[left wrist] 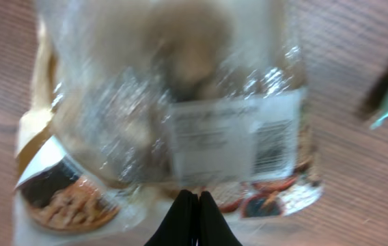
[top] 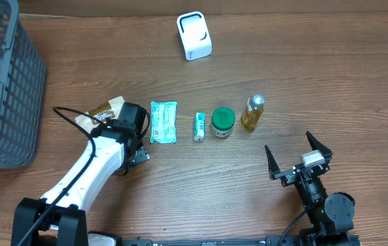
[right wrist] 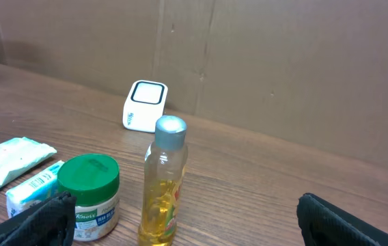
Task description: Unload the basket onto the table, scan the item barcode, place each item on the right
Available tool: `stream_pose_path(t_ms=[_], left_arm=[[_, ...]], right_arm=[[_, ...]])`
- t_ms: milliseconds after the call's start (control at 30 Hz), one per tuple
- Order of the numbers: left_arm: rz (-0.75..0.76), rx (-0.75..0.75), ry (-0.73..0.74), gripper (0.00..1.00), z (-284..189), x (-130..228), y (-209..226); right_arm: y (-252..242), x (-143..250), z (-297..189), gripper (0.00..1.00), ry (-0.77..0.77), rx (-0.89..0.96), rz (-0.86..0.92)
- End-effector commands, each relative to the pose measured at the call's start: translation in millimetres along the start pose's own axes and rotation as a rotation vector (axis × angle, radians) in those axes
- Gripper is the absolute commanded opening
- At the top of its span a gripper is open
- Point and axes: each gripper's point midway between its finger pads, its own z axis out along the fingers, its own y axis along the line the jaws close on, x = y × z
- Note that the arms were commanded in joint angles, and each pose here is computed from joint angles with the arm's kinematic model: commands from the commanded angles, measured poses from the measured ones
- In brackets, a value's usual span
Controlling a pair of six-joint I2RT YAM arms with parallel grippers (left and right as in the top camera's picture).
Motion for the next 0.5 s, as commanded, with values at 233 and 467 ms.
stream_pose_path(t_ms=[233, 467], left_arm=[[-0.101, 0.163, 0.159, 0.04, -8.1, -4.1, 7.8], [-0.113, 0.068, 0.140, 0.04, 7.9, -6.2, 27.1]], right_arm=[[1.1, 2.4, 0.2, 1.00, -0.001, -0.003, 0.000], [1.1, 2.4, 0.2, 1.00, -0.001, -0.003, 0.000]])
